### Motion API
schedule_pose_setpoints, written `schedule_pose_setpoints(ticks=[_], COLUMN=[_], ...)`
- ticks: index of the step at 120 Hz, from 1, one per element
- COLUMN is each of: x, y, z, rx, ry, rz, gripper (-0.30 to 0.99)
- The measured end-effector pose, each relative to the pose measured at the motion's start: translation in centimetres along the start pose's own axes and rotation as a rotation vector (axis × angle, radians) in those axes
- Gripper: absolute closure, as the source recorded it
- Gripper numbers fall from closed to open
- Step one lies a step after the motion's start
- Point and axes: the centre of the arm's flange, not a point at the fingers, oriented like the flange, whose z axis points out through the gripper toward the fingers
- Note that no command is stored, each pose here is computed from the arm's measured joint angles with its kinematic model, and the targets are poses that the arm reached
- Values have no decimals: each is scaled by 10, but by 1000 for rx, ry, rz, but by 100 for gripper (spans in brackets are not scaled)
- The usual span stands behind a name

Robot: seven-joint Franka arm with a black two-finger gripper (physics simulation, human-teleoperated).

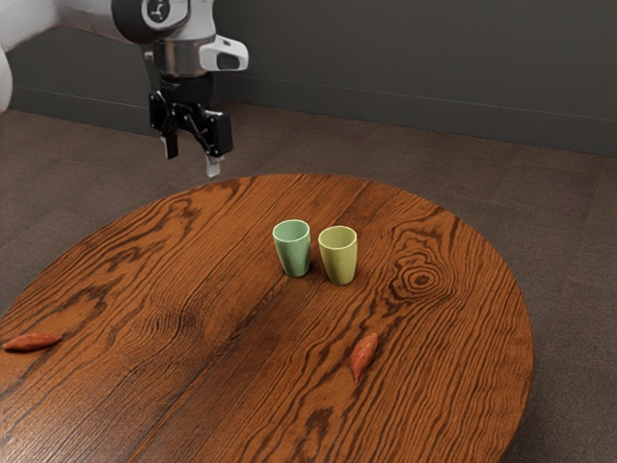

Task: Place the left cup onto the right cup

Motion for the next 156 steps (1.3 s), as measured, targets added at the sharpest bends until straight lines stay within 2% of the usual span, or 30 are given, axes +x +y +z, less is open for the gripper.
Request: schedule_pose_setpoints(ticks=[17,43,54,93,104,129,156], x=[8,108,132,190,197,215,224], y=[-1,-35,-40,-43,-50,-54,-55], z=[-4,4,11,106,121,182,214], rx=[-4,12,28,32,33,26,21], ry=[37,148,178,151,160,122,116], rz=[2,-41,-50,-43,-48,-41,-40], gripper=[0,0,0,0,0,0,0])
